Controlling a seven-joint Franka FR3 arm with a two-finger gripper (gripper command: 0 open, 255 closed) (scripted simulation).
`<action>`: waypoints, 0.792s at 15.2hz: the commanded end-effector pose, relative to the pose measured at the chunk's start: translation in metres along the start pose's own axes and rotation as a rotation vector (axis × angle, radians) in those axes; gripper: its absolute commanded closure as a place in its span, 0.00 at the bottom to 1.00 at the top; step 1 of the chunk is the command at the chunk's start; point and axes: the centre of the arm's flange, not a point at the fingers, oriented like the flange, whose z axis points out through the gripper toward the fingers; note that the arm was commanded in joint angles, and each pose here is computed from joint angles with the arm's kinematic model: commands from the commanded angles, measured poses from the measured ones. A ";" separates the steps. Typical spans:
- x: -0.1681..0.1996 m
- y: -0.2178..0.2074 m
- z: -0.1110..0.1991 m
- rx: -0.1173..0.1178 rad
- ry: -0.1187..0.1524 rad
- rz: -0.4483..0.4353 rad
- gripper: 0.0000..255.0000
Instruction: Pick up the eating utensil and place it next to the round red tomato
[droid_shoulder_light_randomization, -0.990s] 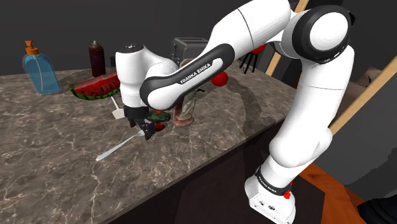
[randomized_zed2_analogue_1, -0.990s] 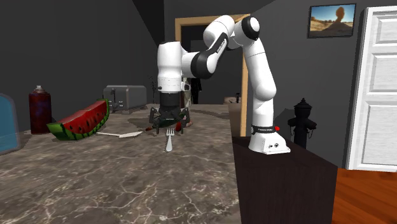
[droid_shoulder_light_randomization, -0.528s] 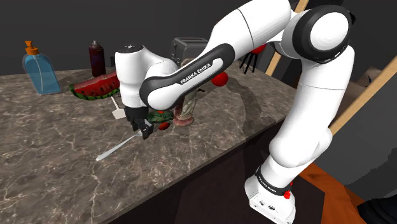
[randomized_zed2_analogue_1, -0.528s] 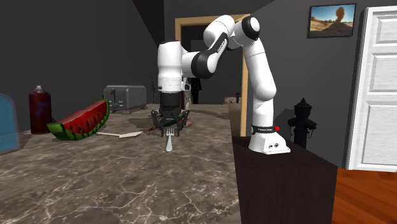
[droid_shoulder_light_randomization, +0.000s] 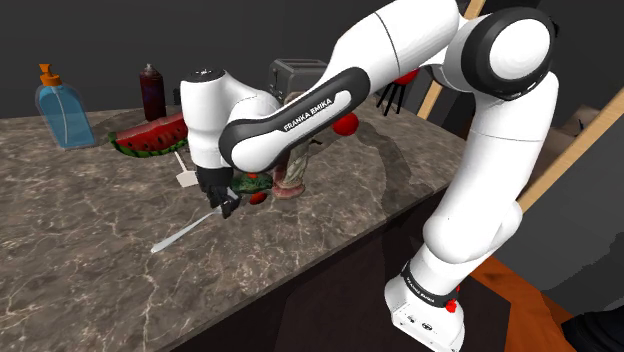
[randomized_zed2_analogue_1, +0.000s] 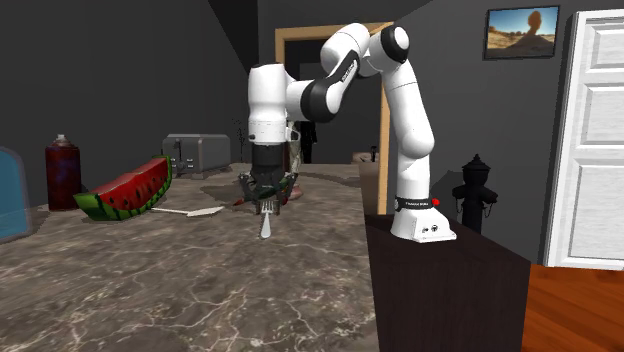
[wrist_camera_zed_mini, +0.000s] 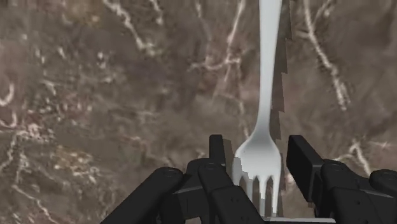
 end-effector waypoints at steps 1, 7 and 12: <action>0.004 -0.002 -0.006 0.000 -0.001 0.005 1.00; 0.006 -0.003 -0.037 0.000 -0.001 0.005 1.00; 0.008 -0.003 -0.064 0.000 -0.001 0.005 1.00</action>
